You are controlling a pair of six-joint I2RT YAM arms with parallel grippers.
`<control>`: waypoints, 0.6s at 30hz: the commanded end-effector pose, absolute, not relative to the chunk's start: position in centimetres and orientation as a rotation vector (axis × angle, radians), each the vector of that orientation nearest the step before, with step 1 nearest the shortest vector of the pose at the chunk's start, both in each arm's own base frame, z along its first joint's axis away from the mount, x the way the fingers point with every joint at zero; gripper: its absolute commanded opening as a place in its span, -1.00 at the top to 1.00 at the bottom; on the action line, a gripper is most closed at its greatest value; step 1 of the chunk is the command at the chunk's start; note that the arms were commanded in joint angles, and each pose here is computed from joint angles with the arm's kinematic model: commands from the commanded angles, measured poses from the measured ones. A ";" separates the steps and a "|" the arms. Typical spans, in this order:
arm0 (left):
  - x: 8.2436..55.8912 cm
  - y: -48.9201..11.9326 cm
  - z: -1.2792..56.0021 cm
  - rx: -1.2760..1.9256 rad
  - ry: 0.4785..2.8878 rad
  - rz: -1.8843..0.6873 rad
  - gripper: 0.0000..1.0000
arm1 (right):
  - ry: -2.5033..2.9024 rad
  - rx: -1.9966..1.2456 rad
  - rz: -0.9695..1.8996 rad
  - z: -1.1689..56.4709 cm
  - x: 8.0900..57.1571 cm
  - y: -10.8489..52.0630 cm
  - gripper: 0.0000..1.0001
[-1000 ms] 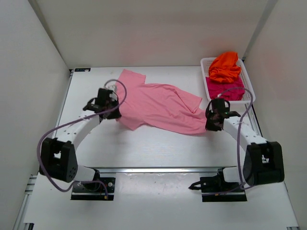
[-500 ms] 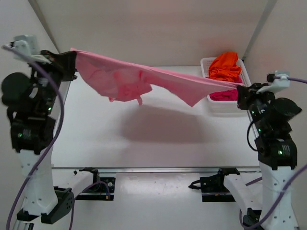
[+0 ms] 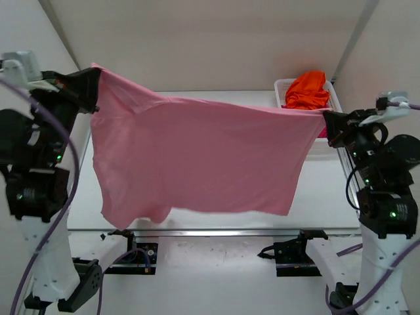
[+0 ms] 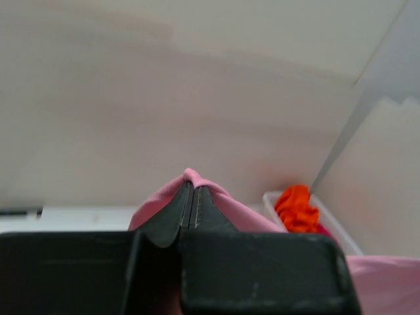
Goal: Fold and stack the t-shirts
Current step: Flatten out the tshirt
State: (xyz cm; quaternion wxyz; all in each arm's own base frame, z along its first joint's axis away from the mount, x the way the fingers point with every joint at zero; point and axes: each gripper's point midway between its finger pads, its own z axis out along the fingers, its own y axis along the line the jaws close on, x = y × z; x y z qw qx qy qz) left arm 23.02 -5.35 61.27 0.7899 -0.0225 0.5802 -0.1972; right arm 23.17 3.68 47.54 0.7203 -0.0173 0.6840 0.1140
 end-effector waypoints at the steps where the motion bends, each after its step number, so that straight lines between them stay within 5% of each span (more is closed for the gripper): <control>1: 29.1 -5.8 54.8 -0.070 1.430 -0.457 1.00 | 1.637 -0.038 0.368 42.2 27.9 4.9 1.00; 5: 35.7 -6.6 45.1 -0.103 1.644 -0.449 1.00 | 1.774 -0.055 0.403 36.2 32.8 8.0 1.00; 9: 40.5 -6.7 41.7 -0.082 1.773 -0.343 1.00 | 1.885 -0.118 0.413 33.1 37.3 10.5 1.00; 15: 46.9 -5.1 47.1 -0.084 1.729 -0.316 1.00 | 1.884 -0.189 0.352 36.7 44.2 12.2 1.00; 18: 46.4 -4.6 51.6 -0.088 1.632 -0.316 1.00 | 1.838 -0.196 0.318 40.5 45.6 11.7 0.99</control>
